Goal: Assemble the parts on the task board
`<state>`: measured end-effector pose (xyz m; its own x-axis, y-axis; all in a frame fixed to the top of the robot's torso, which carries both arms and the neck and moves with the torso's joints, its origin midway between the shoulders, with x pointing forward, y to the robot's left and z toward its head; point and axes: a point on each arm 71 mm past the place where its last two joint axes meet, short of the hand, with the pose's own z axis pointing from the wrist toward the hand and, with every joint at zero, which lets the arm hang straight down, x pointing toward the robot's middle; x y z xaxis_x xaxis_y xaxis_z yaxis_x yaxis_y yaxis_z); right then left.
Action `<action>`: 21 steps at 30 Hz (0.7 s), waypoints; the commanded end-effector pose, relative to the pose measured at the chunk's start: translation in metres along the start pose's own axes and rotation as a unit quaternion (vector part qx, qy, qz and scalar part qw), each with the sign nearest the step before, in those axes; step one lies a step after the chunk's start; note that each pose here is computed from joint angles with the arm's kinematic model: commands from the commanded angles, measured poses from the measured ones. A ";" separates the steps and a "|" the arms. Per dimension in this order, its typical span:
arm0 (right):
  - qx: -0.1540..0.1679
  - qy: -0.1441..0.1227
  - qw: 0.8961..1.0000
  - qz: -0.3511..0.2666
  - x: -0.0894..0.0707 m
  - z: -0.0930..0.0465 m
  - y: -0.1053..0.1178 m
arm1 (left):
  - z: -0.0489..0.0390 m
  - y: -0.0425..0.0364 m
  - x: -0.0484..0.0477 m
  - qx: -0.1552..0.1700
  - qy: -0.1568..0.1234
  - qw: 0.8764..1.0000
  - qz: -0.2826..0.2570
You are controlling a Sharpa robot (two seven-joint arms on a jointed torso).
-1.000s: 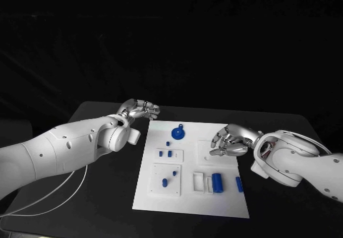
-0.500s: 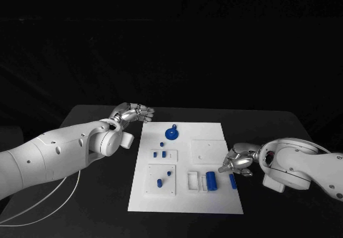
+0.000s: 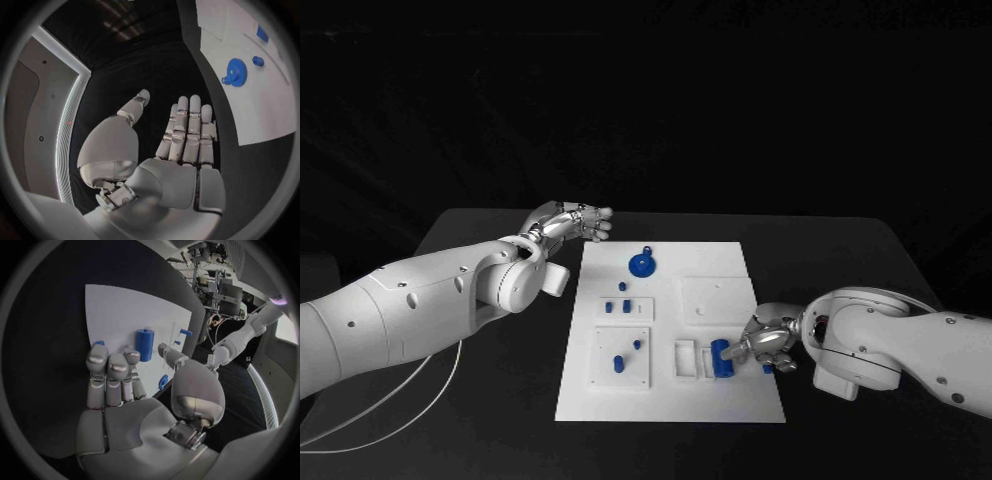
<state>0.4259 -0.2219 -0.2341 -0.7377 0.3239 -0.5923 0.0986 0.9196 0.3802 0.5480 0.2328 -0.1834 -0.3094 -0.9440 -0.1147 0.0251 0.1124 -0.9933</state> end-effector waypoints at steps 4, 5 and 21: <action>0.000 -0.015 1.000 -0.023 0.004 0.005 0.010 | 0.0004 -0.0024 0.0047 0.011 0.013 1.000 -0.004; -0.001 -0.017 1.000 -0.024 0.005 0.006 0.010 | 0.0004 -0.0024 0.0052 0.010 0.014 1.000 -0.004; 0.002 -0.019 0.999 -0.031 0.014 0.016 0.015 | 0.0004 -0.0024 0.0076 0.008 0.018 1.000 -0.006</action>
<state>0.4295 -0.1980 -0.2420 -0.7181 0.2862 -0.6344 0.0534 0.9315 0.3597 0.5467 0.2280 -0.1831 -0.3261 -0.9389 -0.1099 0.0275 0.1068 -0.9939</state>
